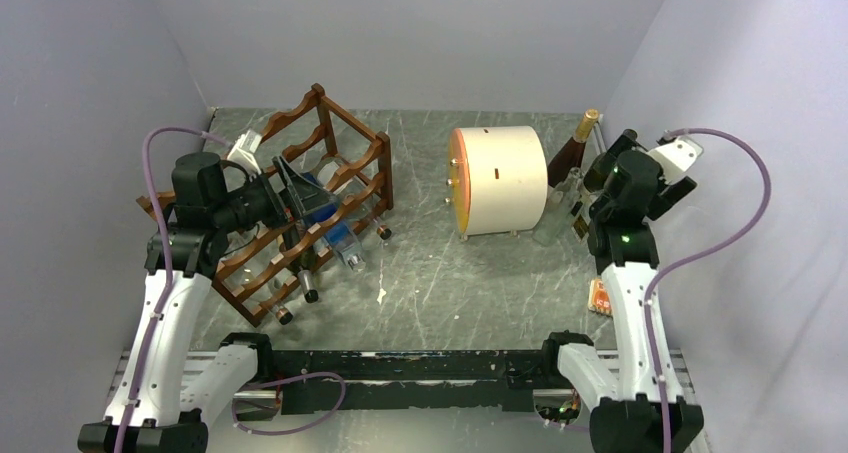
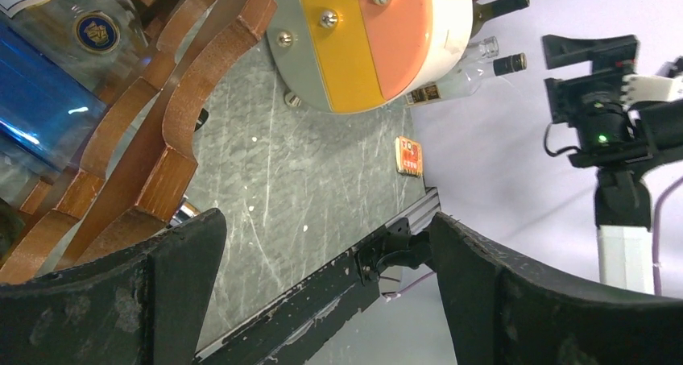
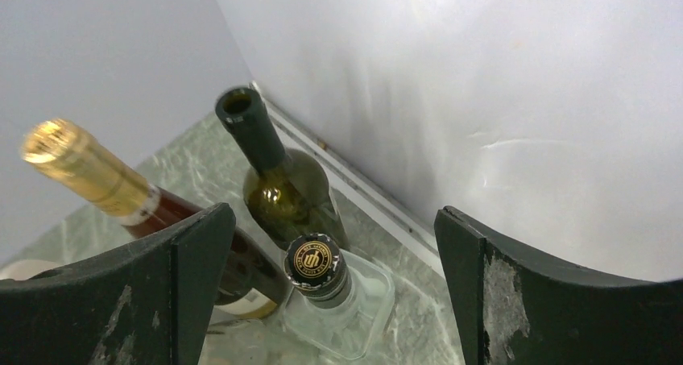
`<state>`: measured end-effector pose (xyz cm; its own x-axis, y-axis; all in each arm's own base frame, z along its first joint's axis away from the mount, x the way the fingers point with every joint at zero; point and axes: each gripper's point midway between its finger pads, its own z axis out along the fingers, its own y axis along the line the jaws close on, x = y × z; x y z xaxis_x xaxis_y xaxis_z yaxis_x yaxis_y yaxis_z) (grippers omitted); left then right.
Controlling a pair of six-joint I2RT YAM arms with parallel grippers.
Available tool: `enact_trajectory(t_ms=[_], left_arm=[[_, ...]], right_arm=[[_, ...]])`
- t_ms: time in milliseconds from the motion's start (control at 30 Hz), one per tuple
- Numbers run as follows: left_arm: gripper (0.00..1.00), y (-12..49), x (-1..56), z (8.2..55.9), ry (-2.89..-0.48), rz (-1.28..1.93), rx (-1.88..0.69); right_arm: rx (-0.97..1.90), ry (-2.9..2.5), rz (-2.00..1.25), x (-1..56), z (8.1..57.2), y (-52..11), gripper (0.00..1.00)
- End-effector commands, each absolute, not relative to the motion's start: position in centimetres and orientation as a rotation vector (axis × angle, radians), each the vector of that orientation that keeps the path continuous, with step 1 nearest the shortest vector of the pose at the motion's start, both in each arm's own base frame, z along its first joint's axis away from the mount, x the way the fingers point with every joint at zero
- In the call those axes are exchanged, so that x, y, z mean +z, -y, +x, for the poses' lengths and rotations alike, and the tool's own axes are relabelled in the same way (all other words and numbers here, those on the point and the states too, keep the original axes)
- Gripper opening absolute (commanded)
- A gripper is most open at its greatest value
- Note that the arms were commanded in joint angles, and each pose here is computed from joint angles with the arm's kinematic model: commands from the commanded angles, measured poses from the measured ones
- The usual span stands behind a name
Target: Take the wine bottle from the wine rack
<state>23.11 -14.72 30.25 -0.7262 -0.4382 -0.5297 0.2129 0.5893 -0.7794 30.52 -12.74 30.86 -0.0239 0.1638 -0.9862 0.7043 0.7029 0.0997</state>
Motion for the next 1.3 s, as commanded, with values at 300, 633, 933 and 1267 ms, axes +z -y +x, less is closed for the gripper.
enact_trajectory(t_ms=[300, 633, 933, 1267], left_arm=[[1.00, 14.0, 31.5, 24.2, -2.091, -0.166, -1.074], [1.00, 12.2, 33.3, 23.9, -2.092, -0.211, -0.923], [1.00, 10.2, 34.0, 25.2, -2.098, -0.251, -0.764], [0.97, 9.7, 33.8, 29.7, -2.147, -0.277, -0.703]], right_arm=[[-0.001, -1.360, 0.479, 41.6, 30.4, 5.5, 1.00], [0.672, -1.397, 0.109, 46.1, 30.6, -6.8, 1.00], [0.974, -1.514, -0.127, 44.1, 28.8, -20.9, 1.00], [1.011, -1.750, -0.348, 36.4, 25.6, -29.8, 1.00]])
